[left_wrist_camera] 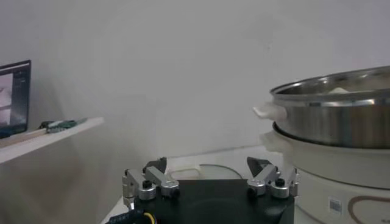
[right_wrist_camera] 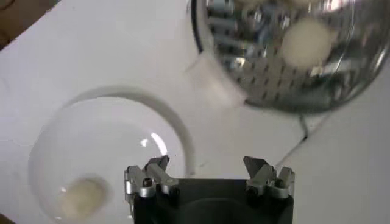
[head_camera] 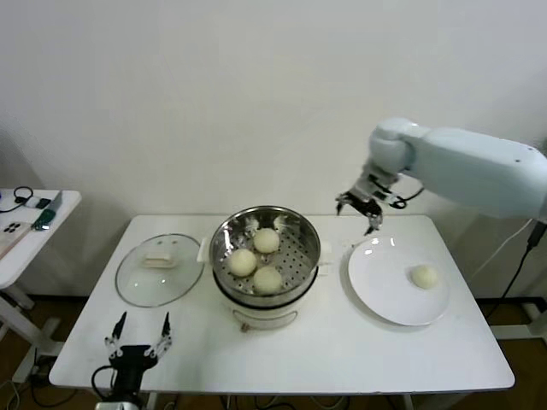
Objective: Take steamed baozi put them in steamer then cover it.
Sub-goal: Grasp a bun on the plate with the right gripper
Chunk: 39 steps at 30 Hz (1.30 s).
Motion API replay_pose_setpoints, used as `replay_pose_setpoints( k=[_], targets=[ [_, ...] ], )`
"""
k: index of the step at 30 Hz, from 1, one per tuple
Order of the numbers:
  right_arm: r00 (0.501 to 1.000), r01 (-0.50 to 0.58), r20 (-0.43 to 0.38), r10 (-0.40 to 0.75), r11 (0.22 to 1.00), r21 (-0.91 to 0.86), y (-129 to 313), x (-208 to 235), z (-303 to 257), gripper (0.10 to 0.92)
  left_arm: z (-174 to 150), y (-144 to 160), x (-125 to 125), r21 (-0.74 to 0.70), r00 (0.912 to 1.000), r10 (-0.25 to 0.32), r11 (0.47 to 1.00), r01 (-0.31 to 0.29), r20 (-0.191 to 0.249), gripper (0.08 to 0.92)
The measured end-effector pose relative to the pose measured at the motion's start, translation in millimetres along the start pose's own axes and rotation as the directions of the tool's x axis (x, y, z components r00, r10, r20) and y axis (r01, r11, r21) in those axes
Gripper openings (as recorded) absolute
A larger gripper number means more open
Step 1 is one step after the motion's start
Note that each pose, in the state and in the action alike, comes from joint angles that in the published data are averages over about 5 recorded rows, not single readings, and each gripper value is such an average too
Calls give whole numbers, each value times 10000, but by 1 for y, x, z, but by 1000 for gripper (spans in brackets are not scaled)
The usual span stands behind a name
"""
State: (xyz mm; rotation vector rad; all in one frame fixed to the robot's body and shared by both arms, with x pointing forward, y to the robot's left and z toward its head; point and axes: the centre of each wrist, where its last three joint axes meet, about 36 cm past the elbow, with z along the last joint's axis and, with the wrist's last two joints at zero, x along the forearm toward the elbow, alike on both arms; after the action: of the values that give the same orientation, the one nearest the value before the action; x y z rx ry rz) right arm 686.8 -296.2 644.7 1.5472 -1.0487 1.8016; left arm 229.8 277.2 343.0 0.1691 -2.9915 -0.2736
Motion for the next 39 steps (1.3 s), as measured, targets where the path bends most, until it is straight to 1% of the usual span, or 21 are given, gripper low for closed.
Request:
replay_pose_setpoints(
  k=[7, 19, 28, 39],
  targets=[
    [10000, 90, 0, -92, 9806, -1958, 49, -37, 56, 823, 1, 1, 2, -58, 10000, -11, 10000, 10, -73, 823],
    [9962, 642, -313, -816, 9263, -3713, 108, -102, 111, 823, 2, 1, 7, -114, 9996, -110, 9999, 107, -254, 823],
    [9917, 972, -321, -1242, 8907, -4442, 128, -138, 126, 823, 3, -1, 6, -174, 9994, -143, 9998, 137, -307, 823],
    [9884, 1167, -277, -1492, 8641, -4896, 133, -161, 133, 823, 3, -1, 5, -189, 9994, -166, 9997, 160, -317, 823]
  ],
)
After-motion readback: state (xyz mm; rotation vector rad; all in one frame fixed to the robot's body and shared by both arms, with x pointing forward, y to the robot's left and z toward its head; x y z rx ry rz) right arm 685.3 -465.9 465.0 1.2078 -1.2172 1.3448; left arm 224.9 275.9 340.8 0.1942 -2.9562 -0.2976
